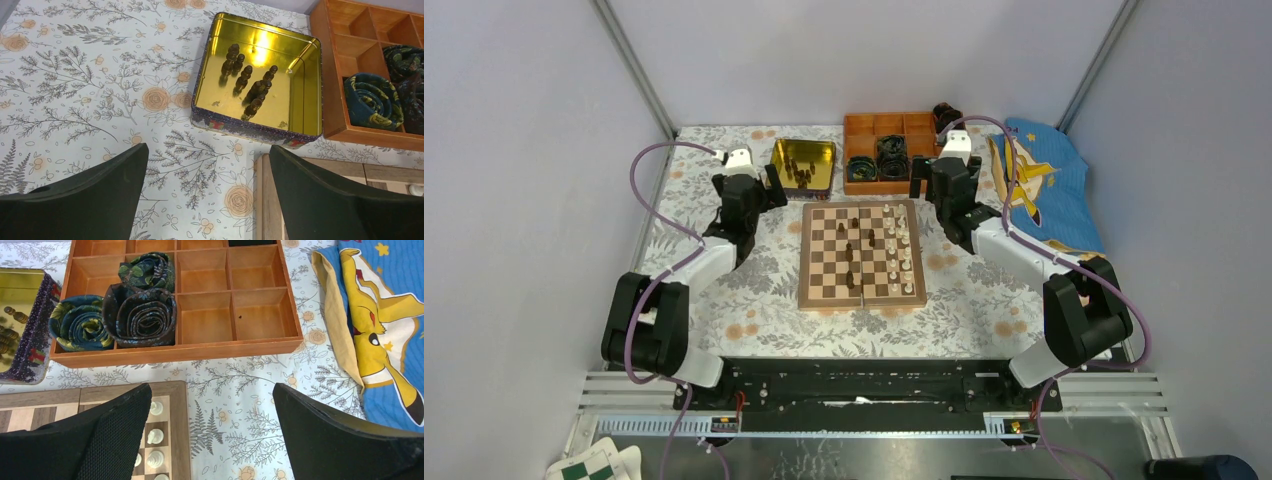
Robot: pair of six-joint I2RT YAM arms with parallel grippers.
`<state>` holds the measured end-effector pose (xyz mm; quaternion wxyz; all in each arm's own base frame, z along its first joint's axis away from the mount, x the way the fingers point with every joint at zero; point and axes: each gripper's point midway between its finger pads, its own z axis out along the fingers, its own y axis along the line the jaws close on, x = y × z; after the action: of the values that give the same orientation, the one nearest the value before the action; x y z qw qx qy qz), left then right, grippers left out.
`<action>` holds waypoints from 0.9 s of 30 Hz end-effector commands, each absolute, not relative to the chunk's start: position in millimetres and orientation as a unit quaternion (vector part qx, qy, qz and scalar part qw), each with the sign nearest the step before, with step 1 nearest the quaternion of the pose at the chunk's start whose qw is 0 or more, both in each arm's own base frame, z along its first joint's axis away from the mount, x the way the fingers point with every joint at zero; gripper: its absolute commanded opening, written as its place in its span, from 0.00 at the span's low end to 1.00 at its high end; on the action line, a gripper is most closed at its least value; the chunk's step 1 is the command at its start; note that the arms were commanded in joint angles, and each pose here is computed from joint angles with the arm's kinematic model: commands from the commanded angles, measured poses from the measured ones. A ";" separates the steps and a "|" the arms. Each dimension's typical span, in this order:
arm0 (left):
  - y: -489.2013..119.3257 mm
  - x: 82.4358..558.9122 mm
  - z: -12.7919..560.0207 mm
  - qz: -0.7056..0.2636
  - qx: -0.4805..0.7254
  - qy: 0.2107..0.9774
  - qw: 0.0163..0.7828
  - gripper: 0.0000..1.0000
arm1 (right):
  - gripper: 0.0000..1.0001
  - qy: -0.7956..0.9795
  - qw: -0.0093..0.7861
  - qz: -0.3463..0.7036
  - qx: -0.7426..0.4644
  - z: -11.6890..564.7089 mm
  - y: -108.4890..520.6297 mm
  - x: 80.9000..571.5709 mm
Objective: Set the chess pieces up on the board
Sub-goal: Move the storage box to the center of the board.
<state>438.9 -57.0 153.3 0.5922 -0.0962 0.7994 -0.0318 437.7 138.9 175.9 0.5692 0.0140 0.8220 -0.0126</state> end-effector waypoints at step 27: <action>-37.4 532.8 86.7 0.013 -0.193 0.866 0.461 0.69 | 0.94 0.801 0.591 -0.079 0.058 196.8 128.6 463.0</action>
<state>532.1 -43.2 100.7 0.4913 -0.1819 0.8518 0.0042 451.2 123.1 174.6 0.5690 0.0451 0.8175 -0.0769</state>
